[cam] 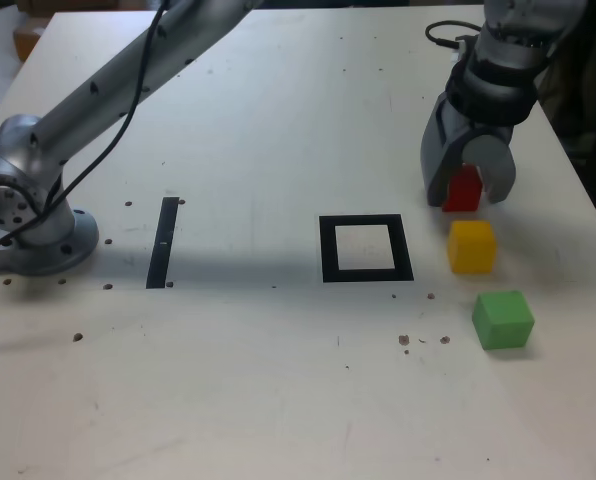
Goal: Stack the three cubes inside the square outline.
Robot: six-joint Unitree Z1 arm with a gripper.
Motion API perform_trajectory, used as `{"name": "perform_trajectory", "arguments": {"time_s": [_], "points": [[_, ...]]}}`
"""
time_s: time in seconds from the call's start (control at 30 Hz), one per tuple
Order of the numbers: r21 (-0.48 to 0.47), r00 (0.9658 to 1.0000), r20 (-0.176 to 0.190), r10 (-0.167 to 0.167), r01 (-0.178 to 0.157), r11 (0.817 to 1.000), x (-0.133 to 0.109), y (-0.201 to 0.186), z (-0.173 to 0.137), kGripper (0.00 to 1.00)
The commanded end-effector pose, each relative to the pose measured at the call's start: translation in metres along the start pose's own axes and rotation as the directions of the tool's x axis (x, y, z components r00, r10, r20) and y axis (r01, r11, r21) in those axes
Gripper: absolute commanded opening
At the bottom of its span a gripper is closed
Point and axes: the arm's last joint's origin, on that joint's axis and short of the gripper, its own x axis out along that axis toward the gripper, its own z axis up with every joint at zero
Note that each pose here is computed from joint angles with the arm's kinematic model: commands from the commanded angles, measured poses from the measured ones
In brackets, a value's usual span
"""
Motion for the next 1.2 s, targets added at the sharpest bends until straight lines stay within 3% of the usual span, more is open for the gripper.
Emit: {"name": "perform_trajectory", "arguments": {"time_s": [0.0, 0.2, 0.4, 0.7, 0.93, 1.17], "points": [[0.000, 1.0000, -0.004, -0.002, 0.002, 1.000, 0.000, 0.001, 0.000, 0.32], [0.004, 0.9995, 0.029, 0.009, -0.009, 1.000, -0.020, 0.003, -0.009, 0.18], [0.019, 0.9984, 0.055, 0.010, -0.011, 1.000, -0.050, 0.004, -0.029, 0.14], [0.028, 1.0000, -0.001, 0.006, -0.006, 1.000, -0.073, -0.002, -0.084, 0.14], [0.049, 0.9987, -0.050, 0.005, -0.002, 0.999, -0.061, -0.027, -0.119, 0.14], [0.055, 0.9983, -0.045, -0.036, 0.039, 0.998, -0.031, -0.048, -0.141, 0.14]]}}
